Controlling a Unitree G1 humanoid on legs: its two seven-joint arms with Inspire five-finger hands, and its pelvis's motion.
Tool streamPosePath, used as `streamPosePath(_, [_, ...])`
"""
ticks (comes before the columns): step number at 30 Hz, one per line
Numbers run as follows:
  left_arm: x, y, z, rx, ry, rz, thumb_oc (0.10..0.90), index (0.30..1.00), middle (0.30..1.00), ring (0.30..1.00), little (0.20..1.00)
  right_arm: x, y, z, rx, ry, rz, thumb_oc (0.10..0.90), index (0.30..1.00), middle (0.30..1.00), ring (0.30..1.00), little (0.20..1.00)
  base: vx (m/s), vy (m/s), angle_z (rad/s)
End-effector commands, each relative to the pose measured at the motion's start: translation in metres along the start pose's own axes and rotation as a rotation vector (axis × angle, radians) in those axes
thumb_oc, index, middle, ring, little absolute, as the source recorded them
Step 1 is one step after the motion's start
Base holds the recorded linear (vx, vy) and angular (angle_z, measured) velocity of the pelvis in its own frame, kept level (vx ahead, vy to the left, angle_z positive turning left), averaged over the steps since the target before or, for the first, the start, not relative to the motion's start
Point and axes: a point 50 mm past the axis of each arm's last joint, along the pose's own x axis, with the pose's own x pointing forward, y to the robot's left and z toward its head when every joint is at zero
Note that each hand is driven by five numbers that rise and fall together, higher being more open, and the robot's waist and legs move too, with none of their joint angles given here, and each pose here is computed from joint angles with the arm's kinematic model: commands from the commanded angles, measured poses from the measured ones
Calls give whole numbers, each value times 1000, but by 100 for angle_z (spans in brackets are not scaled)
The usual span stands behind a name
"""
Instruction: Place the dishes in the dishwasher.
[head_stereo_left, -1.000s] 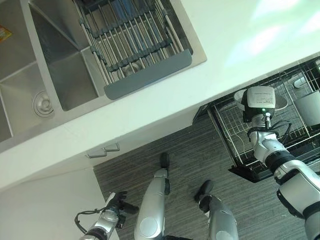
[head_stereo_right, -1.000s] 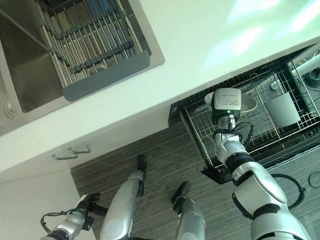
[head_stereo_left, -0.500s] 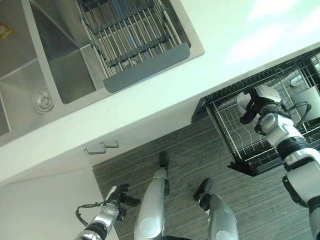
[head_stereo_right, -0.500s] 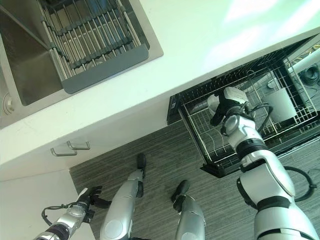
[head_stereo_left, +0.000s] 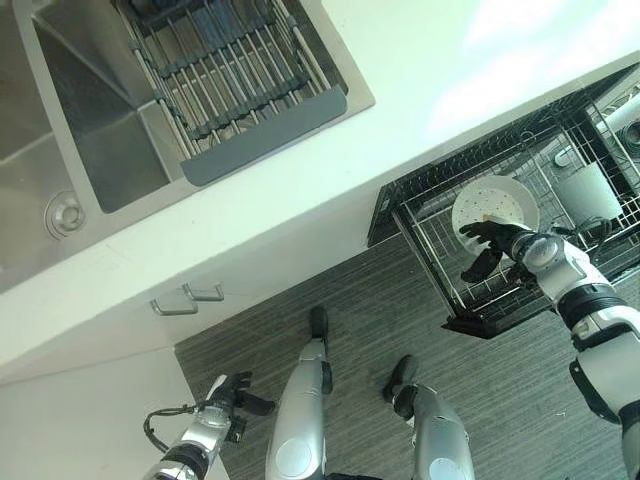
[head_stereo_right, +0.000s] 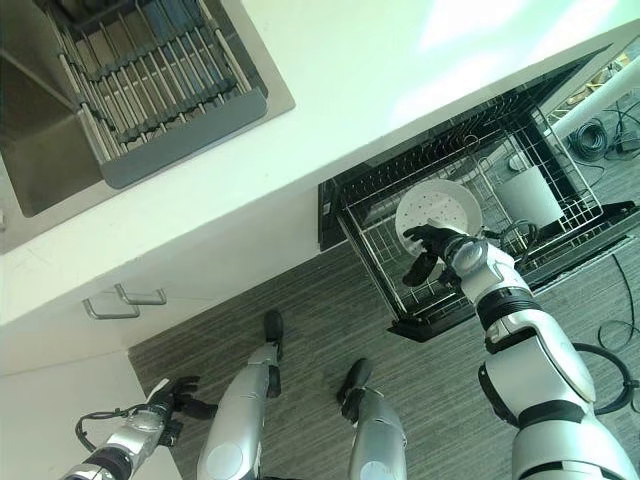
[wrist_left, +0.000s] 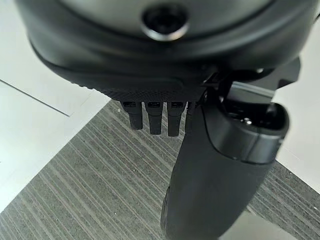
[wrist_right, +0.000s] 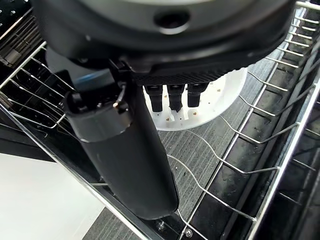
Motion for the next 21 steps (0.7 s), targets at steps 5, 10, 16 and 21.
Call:
streamPosePath(5, [-4,9,-28,16,59,48,800,900,900,900,900,-10,-8,4,-100,-84,-292,800,900,900,900,900,-28,2,0])
streamPosePath(10, [-7,0,-40,-44,84,54,800,900,900,900,900,-39,-33,30,89,-267,-653,800,900,900,900,900,6,31,-2])
streamPosePath(16, [-15,-19,-64,-116,145,39,800,900,900,900,900,-101,-33,42,148,-542,-1133,800,900,900,900,900,38,47,-16])
streamPosePath(21, [-20,-32,-79,-128,172,22,800,900,900,900,900,-135,-26,44,84,-722,-1370,800,900,900,900,900,67,10,-17])
